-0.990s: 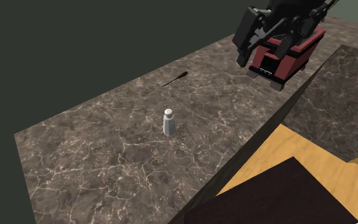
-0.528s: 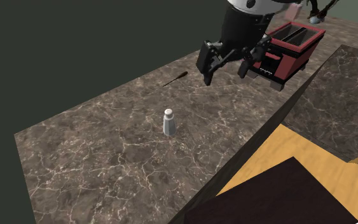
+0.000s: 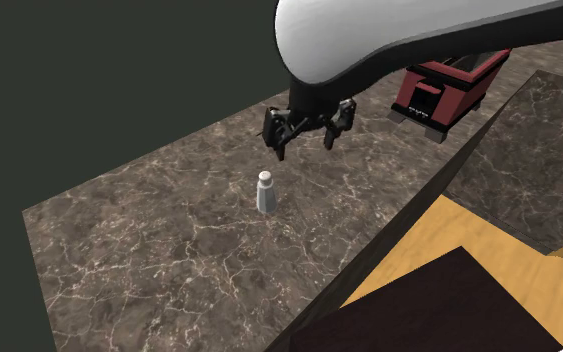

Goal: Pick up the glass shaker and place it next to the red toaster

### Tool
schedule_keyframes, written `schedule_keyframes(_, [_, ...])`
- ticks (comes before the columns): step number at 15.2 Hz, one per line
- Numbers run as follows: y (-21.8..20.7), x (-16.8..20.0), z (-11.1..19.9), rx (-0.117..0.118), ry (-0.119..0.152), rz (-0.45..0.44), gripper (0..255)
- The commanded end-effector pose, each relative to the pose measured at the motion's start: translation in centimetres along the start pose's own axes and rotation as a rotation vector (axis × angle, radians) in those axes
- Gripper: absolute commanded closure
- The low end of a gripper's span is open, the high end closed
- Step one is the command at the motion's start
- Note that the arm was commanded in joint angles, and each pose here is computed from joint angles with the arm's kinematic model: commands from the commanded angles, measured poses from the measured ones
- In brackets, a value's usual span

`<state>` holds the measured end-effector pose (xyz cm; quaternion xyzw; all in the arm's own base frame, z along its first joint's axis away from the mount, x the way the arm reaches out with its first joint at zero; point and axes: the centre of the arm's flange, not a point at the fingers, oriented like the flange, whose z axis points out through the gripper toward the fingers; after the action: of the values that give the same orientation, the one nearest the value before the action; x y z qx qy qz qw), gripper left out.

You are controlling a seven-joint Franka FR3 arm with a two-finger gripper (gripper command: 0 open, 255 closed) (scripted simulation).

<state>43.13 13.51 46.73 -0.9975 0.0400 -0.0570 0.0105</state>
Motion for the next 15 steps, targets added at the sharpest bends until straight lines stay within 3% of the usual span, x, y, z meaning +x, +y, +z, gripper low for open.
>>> schedule_keyframes(1, [-1.4, 0.8, 2.3, 0.005, -0.006, 0.0, 0])
schedule_keyframes(7, [-5.5, 3.5, 8.5, 0.017, -0.027, -0.003, 0])
schedule_keyframes(15, [-5.7, 3.5, 12.6, 0.017, -0.027, -0.003, 0])
